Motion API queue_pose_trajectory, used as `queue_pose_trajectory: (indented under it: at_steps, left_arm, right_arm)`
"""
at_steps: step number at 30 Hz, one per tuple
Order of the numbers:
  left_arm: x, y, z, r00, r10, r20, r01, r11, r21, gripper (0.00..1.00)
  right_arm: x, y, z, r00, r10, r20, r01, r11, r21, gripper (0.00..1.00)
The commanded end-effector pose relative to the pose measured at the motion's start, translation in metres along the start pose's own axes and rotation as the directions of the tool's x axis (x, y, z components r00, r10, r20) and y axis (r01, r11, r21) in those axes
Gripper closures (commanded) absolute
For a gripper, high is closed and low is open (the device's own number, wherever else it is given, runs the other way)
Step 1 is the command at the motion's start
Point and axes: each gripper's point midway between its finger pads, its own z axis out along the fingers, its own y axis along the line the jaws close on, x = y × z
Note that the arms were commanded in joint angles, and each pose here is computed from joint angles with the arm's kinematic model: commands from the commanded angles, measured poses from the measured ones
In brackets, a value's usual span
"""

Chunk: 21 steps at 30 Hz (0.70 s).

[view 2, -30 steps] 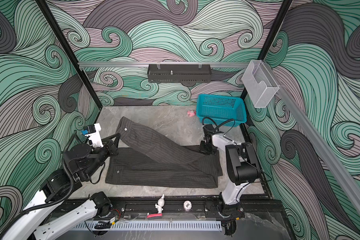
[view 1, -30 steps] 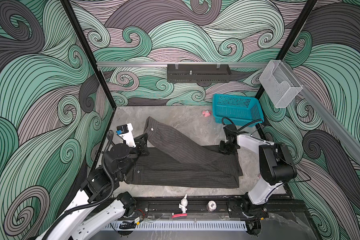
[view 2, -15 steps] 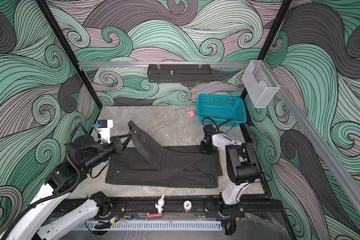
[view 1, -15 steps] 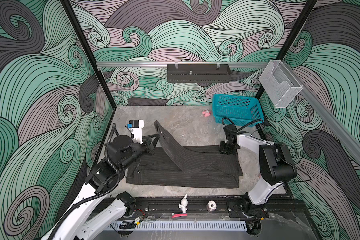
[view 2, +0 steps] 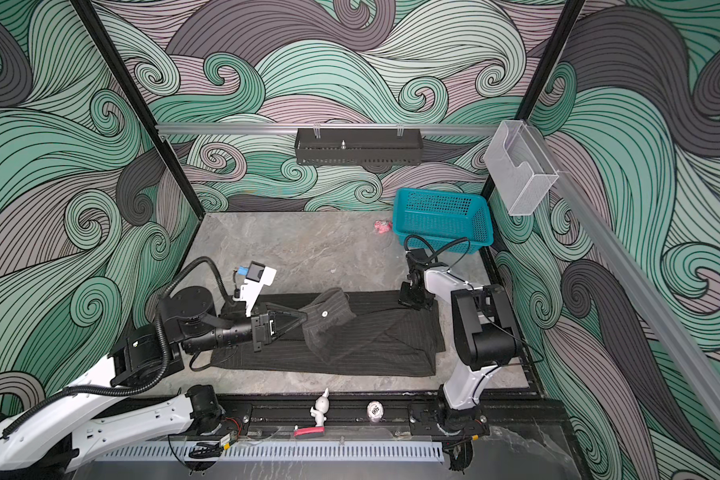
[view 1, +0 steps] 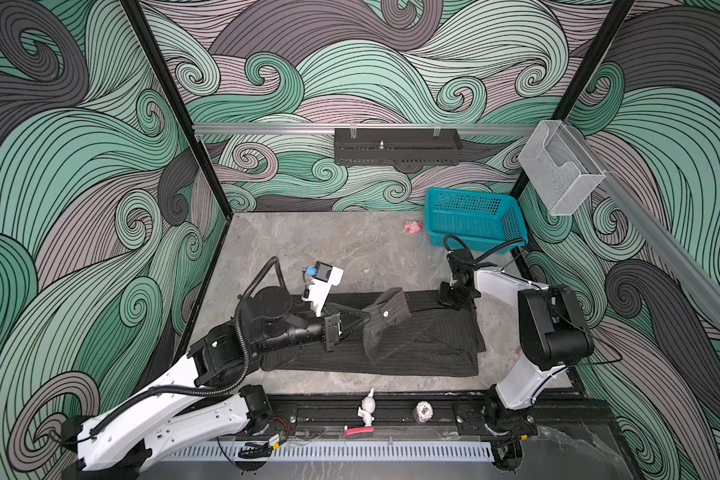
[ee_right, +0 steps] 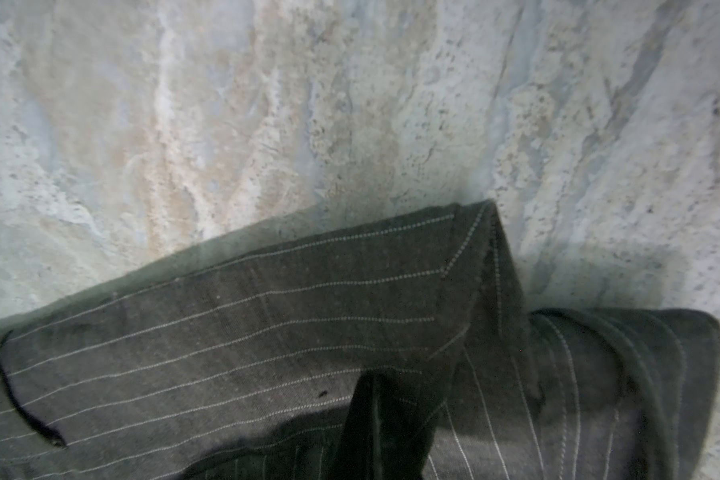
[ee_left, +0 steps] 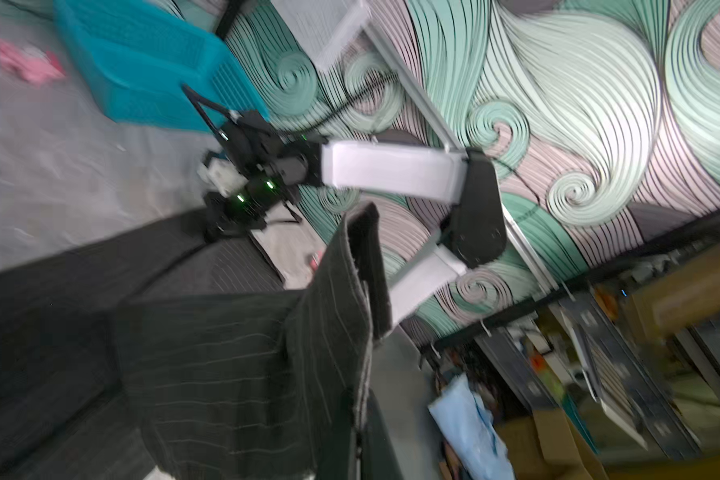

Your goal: Fold and stack the long sleeve shirts

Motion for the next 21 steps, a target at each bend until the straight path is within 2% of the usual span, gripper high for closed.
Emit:
queue_pose_trajectory:
  at_steps: [1,3,5,8,11,14,21]
  left_arm:
    - [-0.034,0.055,-0.045,0.956,0.019,0.294,0.06,0.964,-0.258,1.0]
    - [-0.037,0.093,-0.074,0.925,0.074,0.372,0.101,0.897,-0.431,1.0]
    - [-0.036,0.124,-0.098,0.896,0.119,0.428,0.155,0.82,-0.551,1.0]
    - [-0.03,0.159,-0.12,0.86,0.172,0.481,0.219,0.727,-0.651,1.0]
    - [-0.022,0.188,-0.122,0.856,0.178,0.485,0.261,0.66,-0.704,1.0]
    - [-0.013,0.216,-0.112,0.868,0.145,0.476,0.291,0.628,-0.722,1.0]
    - [-0.007,0.273,-0.102,0.859,0.046,0.511,0.386,0.599,-0.702,1.0]
  right_arm:
    - [0.006,-0.005,0.0,1.0,-0.009,-0.022,0.009,1.0,0.016,1.0]
    - [0.006,-0.006,0.0,1.0,-0.009,-0.022,0.009,1.0,0.018,1.0]
    - [0.006,-0.006,0.0,1.0,-0.007,-0.025,0.007,1.0,0.022,1.0]
    - [0.006,-0.007,0.001,0.999,-0.007,-0.032,0.008,1.0,0.029,1.0]
    - [0.005,-0.008,0.002,0.999,-0.01,-0.033,0.011,0.999,0.035,1.0]
    - [0.007,-0.009,0.003,0.999,-0.01,-0.039,0.012,0.999,0.04,1.0]
    - [0.009,-0.01,0.004,0.999,-0.005,-0.048,0.007,0.999,0.046,1.0]
